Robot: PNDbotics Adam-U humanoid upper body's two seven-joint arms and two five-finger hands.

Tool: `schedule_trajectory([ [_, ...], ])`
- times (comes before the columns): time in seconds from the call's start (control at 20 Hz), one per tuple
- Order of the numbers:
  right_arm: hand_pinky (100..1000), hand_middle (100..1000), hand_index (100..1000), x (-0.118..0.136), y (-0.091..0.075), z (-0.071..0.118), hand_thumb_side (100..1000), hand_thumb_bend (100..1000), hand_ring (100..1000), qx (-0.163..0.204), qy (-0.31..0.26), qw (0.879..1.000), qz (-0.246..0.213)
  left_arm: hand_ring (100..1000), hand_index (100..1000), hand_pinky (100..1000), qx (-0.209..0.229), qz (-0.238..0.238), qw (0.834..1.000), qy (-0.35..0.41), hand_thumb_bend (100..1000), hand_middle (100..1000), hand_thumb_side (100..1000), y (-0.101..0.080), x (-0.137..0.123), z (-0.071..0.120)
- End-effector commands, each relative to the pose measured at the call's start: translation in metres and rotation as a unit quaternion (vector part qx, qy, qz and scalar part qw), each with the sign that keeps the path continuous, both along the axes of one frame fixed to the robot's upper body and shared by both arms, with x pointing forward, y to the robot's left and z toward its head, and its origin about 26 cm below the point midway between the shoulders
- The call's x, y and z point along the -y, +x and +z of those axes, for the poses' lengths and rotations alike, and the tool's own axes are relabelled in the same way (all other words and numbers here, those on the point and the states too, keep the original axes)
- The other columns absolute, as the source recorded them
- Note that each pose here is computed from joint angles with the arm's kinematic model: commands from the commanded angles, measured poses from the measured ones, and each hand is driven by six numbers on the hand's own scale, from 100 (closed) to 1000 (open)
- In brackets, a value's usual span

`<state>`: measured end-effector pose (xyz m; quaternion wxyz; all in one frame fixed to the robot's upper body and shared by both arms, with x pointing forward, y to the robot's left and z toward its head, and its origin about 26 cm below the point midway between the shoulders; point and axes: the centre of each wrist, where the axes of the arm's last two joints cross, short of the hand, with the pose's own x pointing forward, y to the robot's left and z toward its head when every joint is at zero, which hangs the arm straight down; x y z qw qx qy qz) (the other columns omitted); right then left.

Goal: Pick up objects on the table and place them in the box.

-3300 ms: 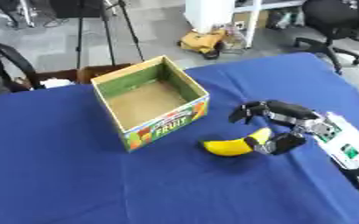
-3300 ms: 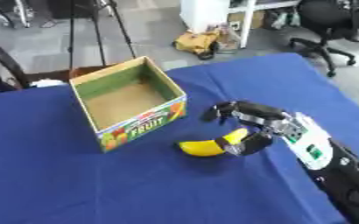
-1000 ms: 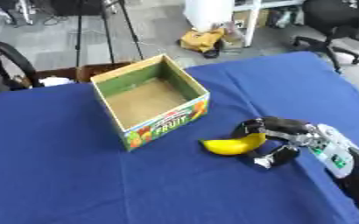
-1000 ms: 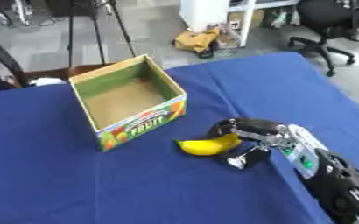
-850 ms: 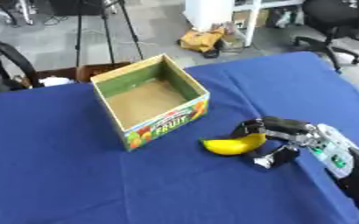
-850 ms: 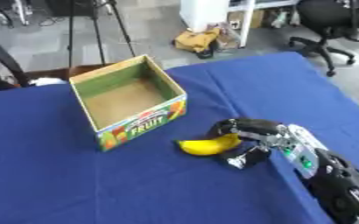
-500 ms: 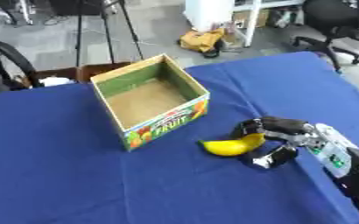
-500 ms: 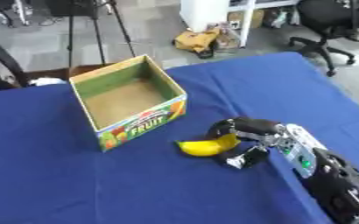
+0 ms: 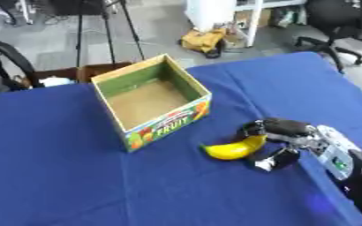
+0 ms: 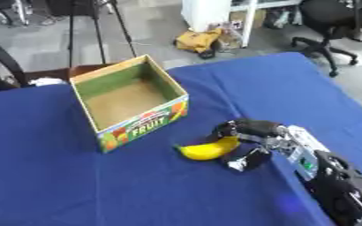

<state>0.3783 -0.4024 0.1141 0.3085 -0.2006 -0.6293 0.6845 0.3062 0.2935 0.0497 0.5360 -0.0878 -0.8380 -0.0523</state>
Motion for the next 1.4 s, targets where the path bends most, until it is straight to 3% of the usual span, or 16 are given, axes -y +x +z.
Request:
schedule_trajectory([
  [0.05, 647, 698, 791, 0.0042, -0.0006, 0.0091, 214, 100, 684, -0.01, -0.058, 0.997, 0.051, 734, 520, 487, 0.011, 0.0, 1.0, 0.006, 251, 480, 1000, 0.0015, -0.0018, 0.0073],
  [0.9, 583, 575, 691, 0.0038, -0.0014, 0.0113, 202, 100, 570, 0.019, -0.035, 0.998, 0.045, 734, 519, 487, 0.01, 0.001, 1.0, 0.006, 251, 480, 1000, 0.0014, -0.0021, 0.0071],
  [1.15, 583, 575, 690, 0.003, -0.0015, 0.0136, 201, 100, 571, 0.028, -0.027, 0.998, 0.048, 734, 519, 488, 0.01, 0.001, 1.0, 0.006, 251, 480, 1000, 0.0014, -0.0023, 0.0073],
  [1.2, 583, 576, 690, 0.0029, -0.0014, 0.014, 234, 100, 571, 0.03, -0.026, 0.998, 0.049, 734, 519, 488, 0.01, 0.001, 1.0, 0.006, 251, 480, 1000, 0.0014, -0.0023, 0.0073],
  [1.4, 584, 576, 691, 0.0022, -0.0012, 0.0176, 200, 100, 572, 0.036, -0.022, 0.998, 0.052, 734, 519, 488, 0.01, 0.0, 1.0, 0.006, 251, 480, 1000, 0.0014, -0.0025, 0.0074],
])
